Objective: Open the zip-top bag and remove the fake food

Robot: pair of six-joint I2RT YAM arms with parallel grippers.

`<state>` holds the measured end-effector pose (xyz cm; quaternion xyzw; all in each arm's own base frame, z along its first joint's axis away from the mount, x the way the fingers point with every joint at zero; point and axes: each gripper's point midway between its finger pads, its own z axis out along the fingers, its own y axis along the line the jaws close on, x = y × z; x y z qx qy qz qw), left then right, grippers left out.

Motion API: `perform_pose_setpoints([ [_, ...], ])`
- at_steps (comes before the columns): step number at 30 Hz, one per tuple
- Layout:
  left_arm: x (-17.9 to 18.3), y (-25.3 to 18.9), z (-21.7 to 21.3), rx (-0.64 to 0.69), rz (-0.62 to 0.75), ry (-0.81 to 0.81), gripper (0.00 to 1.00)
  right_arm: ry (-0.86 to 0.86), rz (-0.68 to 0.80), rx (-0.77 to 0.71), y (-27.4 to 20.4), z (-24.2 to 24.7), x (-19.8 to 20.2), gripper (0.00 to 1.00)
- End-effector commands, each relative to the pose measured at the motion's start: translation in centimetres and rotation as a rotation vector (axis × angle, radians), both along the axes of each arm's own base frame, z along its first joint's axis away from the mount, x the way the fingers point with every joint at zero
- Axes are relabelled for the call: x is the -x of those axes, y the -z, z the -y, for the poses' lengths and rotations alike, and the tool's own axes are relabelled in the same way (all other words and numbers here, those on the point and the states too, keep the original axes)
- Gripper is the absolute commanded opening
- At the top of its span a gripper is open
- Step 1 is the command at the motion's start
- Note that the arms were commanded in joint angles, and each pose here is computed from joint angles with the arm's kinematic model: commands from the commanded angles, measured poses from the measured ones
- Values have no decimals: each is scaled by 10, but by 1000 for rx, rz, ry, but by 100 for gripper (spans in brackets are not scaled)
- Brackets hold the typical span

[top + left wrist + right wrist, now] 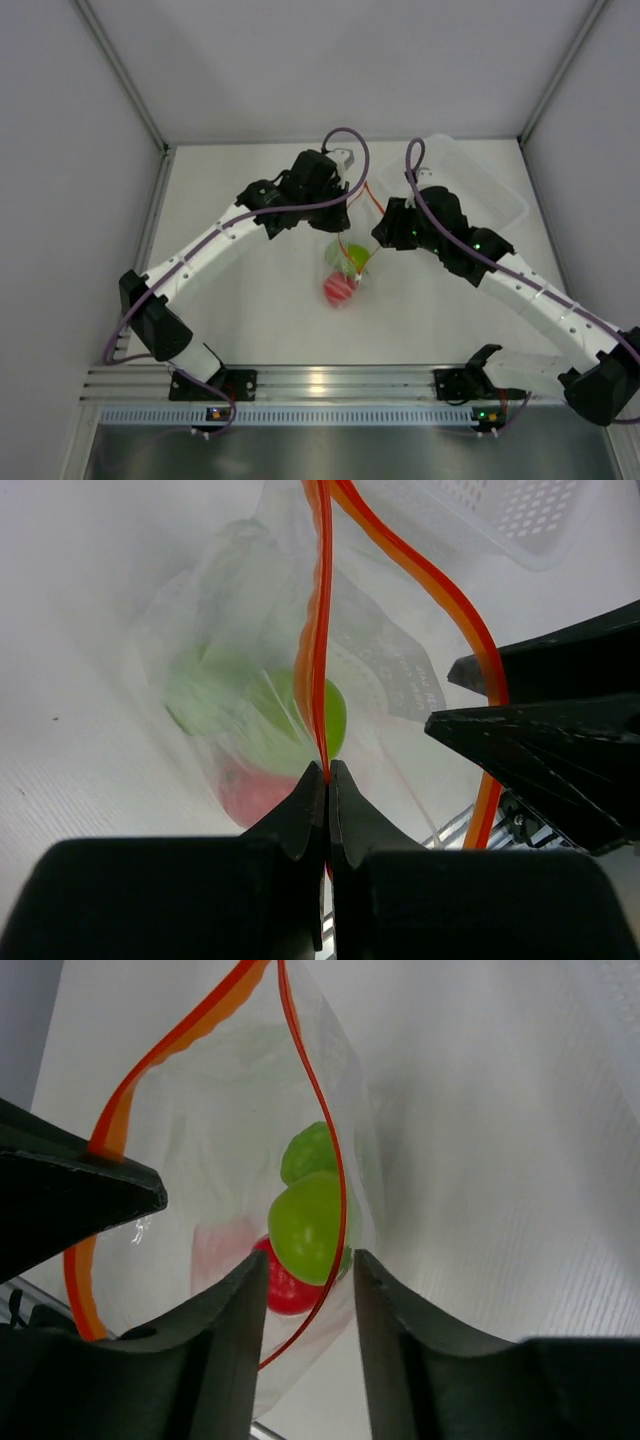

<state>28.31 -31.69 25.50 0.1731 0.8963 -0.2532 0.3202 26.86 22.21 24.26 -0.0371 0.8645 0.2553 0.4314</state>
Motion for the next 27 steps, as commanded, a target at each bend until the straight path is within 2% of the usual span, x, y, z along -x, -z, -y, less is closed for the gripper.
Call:
perform_pose_setpoints([
  [1, -6, -19, 8, 49, 40, -23, 0, 20, 28, -2, -10, -2, -13, 37],
  [2, -8, -20, 5, 46, 50, -37, 0, 39, 31, 13, -8, 2, -15, 29],
  [4, -15, -17, -4, 14, 74, -92, 0, 82, 40, 57, -2, 15, -17, 21],
  [5, -17, -21, -10, 9, 90, -119, 0, 106, 33, 80, 3, 25, -20, 11],
  [7, -26, -21, -28, -37, 137, -197, 0, 136, 23, 122, 12, 40, -21, 1],
  [8, -28, -27, -38, -45, 165, -231, 0, 165, 6, 143, 23, 52, -22, 0],
  [13, -42, -32, -85, -70, 197, -339, 0, 240, -24, 165, 47, 89, -22, 0],
  [16, -46, -35, -94, -59, 195, -339, 0, 256, -40, 183, 58, 100, -19, 0],
  [19, -46, -33, -93, -56, 187, -335, 0, 265, -50, 182, 64, 105, -20, 0],
  [21, -39, -31, -75, 0, 136, -263, 0, 222, -49, 161, 63, 97, -19, 0],
  [24, -28, -25, -40, 102, 48, -136, 0, 152, -22, 102, 47, 83, -15, 14],
  [25, -24, -24, -31, 112, 36, -126, 0, 142, -13, 90, 42, 81, -15, 20],
  [27, -21, -17, -15, 111, 26, -104, 0, 111, 16, 61, 23, 75, -14, 26],
])
